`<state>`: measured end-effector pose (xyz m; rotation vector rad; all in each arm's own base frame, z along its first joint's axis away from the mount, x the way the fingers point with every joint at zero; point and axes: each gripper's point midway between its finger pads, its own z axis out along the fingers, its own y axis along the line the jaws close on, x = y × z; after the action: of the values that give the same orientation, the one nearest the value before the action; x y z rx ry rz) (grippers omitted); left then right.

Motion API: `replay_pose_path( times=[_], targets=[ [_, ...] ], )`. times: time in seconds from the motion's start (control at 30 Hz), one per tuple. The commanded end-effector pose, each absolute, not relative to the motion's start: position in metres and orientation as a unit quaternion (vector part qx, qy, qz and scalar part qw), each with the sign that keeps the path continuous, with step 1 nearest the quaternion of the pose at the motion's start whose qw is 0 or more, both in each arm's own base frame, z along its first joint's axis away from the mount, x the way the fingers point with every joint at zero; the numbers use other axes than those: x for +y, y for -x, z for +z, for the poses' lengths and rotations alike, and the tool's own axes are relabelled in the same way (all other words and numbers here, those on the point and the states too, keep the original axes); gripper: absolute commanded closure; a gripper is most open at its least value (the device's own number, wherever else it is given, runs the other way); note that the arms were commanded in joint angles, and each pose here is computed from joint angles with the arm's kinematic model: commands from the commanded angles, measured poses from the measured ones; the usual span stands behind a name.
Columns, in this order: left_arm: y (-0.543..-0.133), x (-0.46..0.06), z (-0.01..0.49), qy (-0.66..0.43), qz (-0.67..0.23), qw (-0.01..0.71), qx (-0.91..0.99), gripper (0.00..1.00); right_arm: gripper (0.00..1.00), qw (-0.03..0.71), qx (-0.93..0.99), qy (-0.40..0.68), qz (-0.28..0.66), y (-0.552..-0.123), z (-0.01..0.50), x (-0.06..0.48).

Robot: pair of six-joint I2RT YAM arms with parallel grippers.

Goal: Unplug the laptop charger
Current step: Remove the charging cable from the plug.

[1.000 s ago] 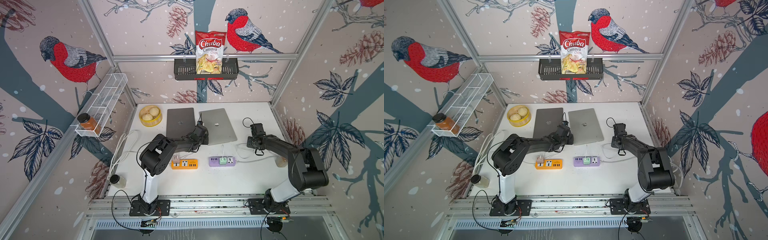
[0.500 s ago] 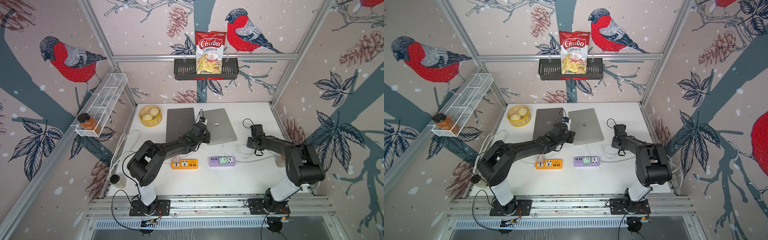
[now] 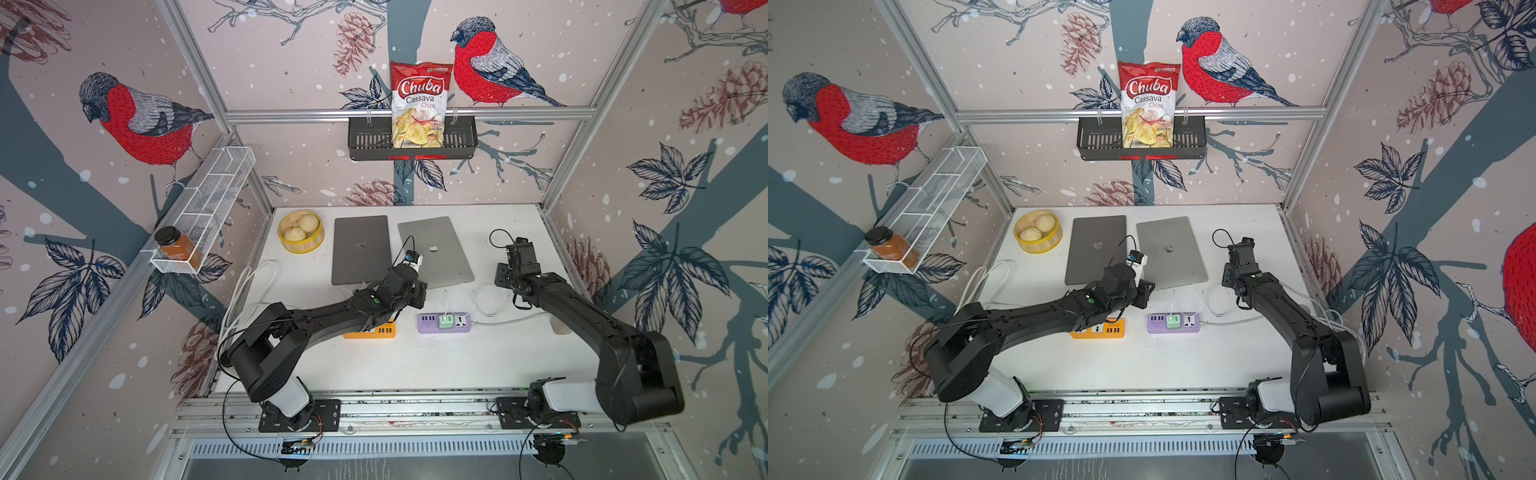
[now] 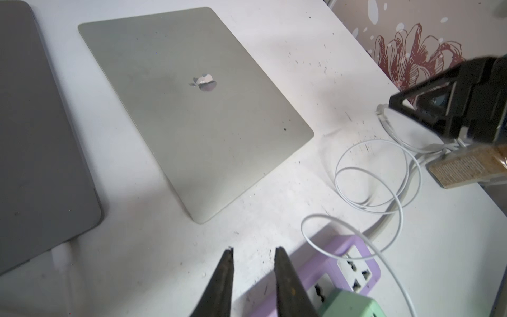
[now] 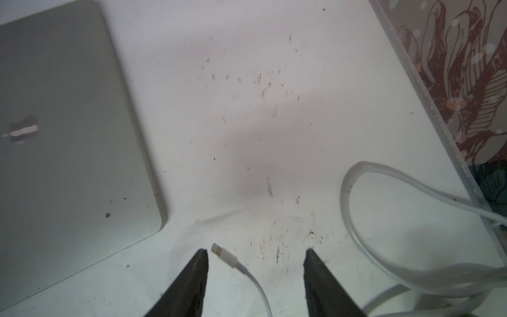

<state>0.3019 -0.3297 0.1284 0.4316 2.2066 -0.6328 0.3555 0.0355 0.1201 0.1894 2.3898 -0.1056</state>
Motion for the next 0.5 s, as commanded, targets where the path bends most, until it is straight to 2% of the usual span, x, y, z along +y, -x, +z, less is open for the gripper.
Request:
replay_pose_path(
  times=[0.0, 0.1, 0.2, 0.33, 0.47],
  targets=[
    [-0.294, -0.325, 0.129, -0.156, -0.253, 0.396, 0.869, 0.72, 0.37, 0.356, 0.930, -0.080, -0.053, -0.347, 0.125, 0.033],
    [-0.283, -0.324, 0.127, -0.157, -0.263, 0.392, 0.867, 0.72, 0.31, 0.349, 0.933, -0.075, -0.055, -0.343, 0.122, 0.034],
    [-0.270, -0.328, 0.125, -0.168, -0.273, 0.387, 0.864, 0.72, 0.31, 0.352, 0.933, -0.062, -0.039, -0.337, 0.126, 0.044],
    [-0.255, -0.327, 0.120, -0.181, -0.284, 0.387, 0.858, 0.71, 0.30, 0.376, 0.926, -0.017, 0.017, -0.320, 0.141, 0.088],
    [-0.233, -0.335, 0.123, -0.227, -0.346, 0.395, 0.820, 0.68, 0.31, 0.401, 0.914, 0.019, 0.065, -0.294, 0.155, 0.132]
  ],
)
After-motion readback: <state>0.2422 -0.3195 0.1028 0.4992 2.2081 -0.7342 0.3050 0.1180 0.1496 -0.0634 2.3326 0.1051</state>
